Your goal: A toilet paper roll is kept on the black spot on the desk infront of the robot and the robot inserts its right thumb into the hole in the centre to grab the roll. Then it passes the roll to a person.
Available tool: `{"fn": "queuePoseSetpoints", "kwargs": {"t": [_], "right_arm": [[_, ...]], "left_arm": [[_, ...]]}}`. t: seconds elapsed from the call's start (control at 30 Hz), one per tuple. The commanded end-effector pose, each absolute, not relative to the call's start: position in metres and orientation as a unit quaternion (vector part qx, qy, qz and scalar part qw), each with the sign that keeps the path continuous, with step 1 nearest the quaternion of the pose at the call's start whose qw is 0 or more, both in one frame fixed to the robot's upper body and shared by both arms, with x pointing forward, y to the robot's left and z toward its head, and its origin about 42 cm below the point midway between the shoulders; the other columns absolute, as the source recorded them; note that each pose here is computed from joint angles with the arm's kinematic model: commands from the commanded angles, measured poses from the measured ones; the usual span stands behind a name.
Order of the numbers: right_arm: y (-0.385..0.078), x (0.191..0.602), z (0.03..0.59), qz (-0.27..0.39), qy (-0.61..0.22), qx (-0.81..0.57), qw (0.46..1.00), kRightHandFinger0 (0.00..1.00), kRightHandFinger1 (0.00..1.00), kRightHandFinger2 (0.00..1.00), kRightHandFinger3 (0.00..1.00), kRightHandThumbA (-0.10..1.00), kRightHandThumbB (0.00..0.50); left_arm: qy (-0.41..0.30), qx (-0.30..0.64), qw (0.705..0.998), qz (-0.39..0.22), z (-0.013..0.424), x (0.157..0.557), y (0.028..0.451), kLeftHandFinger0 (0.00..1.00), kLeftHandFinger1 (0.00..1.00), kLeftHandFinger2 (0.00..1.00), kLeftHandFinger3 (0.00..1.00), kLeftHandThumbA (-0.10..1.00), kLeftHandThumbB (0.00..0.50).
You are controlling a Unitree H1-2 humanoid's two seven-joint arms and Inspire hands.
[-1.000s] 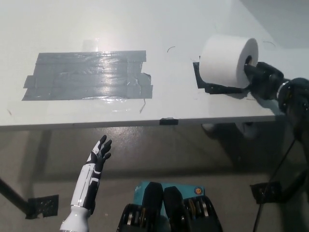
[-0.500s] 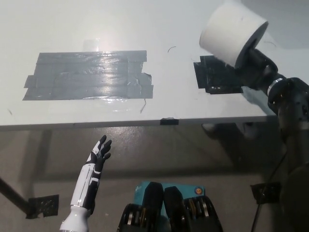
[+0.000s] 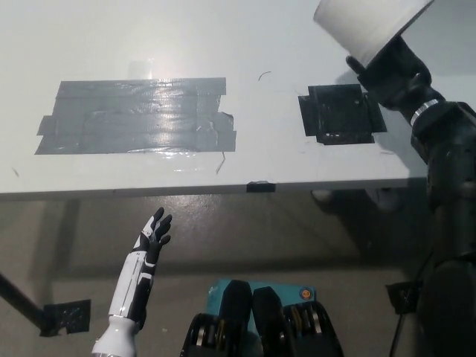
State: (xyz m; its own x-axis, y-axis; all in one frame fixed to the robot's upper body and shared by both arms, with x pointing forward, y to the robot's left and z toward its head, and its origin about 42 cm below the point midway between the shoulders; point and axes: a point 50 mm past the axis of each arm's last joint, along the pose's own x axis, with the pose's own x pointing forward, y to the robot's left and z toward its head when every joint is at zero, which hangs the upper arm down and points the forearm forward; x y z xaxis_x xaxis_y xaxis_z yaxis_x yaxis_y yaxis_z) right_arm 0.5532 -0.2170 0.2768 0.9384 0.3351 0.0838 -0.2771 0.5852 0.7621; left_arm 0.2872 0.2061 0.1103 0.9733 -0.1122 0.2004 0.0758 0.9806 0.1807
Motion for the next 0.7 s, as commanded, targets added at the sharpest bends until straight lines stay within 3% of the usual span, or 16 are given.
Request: {"fn": "queuePoseSetpoints", "kwargs": {"t": [0.0, 0.4, 0.67], "right_arm": [[-0.21, 0.554, 0.344, 0.244, -0.053, 0.473, 0.845, 0.0, 0.44, 0.77, 1.0, -0.1, 0.082], [-0.206, 0.549, 0.353, 0.255, -0.052, 0.468, 0.844, 0.0, 0.47, 0.82, 1.0, -0.1, 0.094], [-0.197, 0.553, 0.371, 0.258, -0.042, 0.442, 0.858, 0.0, 0.45, 0.81, 1.0, -0.1, 0.165]], "left_arm": [[-0.144, 0.106, 0.983, -0.049, 0.129, 0.297, 0.205, 1.0, 1.0, 1.0, 1.0, 1.0, 0.149], [-0.143, 0.103, 0.983, -0.049, 0.128, 0.297, 0.206, 1.0, 1.0, 1.0, 1.0, 1.0, 0.14], [-0.146, 0.108, 0.982, -0.051, 0.129, 0.298, 0.205, 1.0, 1.0, 1.0, 1.0, 1.0, 0.137]]}}
